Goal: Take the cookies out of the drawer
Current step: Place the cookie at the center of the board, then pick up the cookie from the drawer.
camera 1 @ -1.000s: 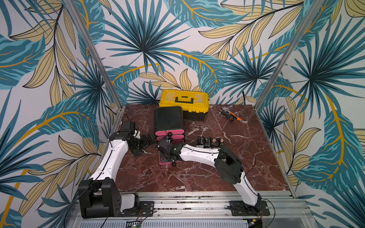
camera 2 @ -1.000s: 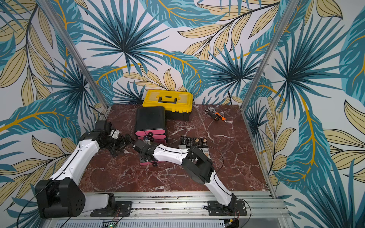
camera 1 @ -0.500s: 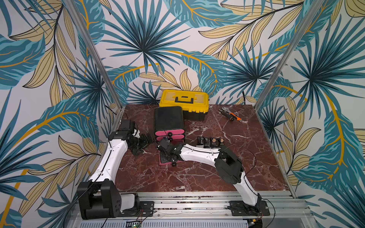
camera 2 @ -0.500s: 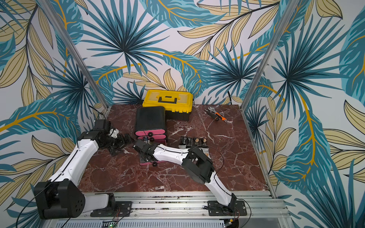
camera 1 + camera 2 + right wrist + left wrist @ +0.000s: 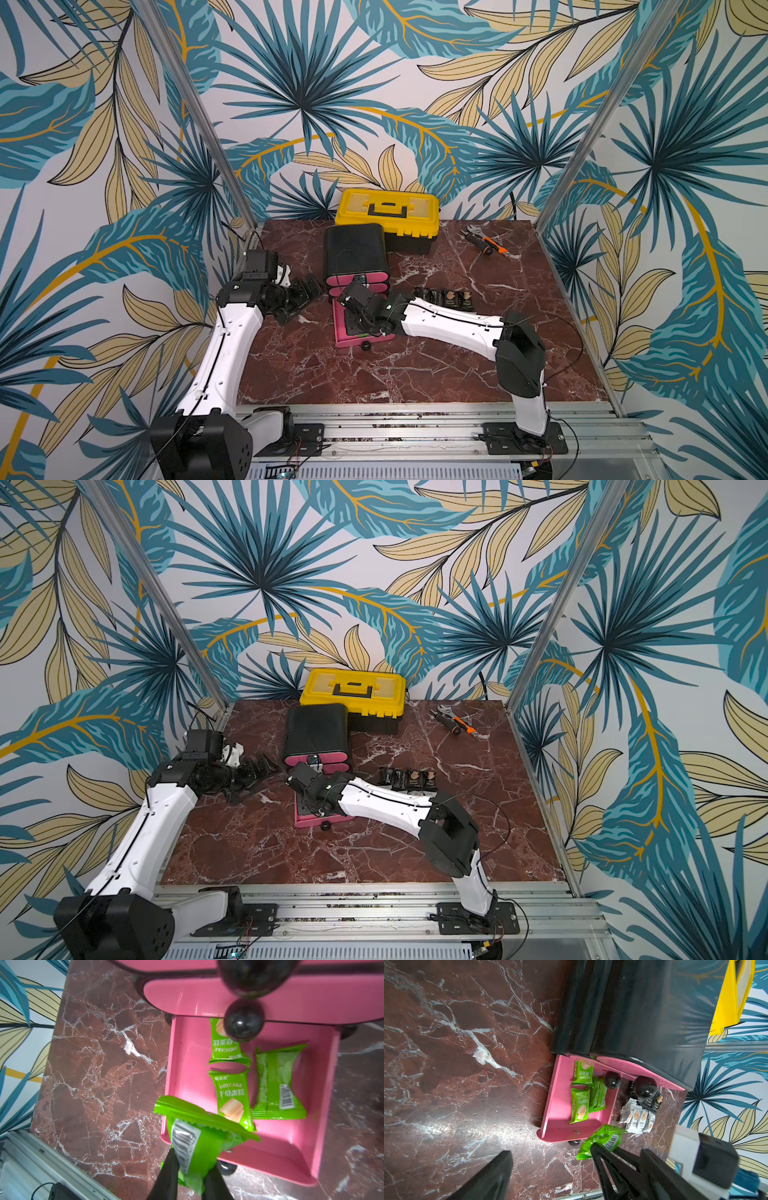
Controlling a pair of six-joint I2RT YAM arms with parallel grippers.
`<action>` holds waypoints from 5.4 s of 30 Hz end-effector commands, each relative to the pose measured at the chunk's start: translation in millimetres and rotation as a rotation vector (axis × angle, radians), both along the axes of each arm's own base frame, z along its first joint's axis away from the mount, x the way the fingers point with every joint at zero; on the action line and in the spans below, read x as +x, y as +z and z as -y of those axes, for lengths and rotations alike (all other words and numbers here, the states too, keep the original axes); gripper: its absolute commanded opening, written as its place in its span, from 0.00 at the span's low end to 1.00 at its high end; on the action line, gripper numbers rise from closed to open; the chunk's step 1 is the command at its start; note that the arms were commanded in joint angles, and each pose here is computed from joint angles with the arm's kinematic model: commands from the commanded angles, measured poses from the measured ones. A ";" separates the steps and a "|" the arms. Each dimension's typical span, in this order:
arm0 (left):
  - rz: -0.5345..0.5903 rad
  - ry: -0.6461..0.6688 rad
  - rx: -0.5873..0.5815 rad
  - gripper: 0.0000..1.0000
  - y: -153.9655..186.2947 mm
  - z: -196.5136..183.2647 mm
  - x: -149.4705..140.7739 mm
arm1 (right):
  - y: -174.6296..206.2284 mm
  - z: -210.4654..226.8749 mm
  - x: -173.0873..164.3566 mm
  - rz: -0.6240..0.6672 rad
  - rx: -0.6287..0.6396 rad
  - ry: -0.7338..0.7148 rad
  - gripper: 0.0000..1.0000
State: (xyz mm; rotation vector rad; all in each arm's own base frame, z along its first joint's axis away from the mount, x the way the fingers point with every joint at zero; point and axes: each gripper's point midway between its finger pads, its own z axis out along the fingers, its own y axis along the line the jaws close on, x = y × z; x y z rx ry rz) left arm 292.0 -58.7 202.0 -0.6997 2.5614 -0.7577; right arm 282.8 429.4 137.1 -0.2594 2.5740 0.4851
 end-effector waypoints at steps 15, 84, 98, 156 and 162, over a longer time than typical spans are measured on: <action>0.062 -0.093 -0.076 1.00 18.2 67.5 7.9 | -1.5 125.8 -50.3 -0.011 -0.170 -0.149 0.00; 0.149 -0.093 0.033 1.00 59.9 57.4 33.6 | 29.9 106.3 -10.8 0.000 0.124 -0.198 0.59; 0.134 -0.086 -0.076 1.00 24.5 42.1 73.0 | -37.4 49.1 14.4 -0.029 0.124 -0.317 0.63; 0.000 -0.163 -0.025 1.00 6.4 40.7 60.8 | -57.9 27.8 19.5 0.007 -0.025 -0.196 0.14; 0.012 -0.156 -0.013 1.00 12.7 38.6 56.6 | -37.4 34.9 16.8 0.027 0.011 -0.207 0.14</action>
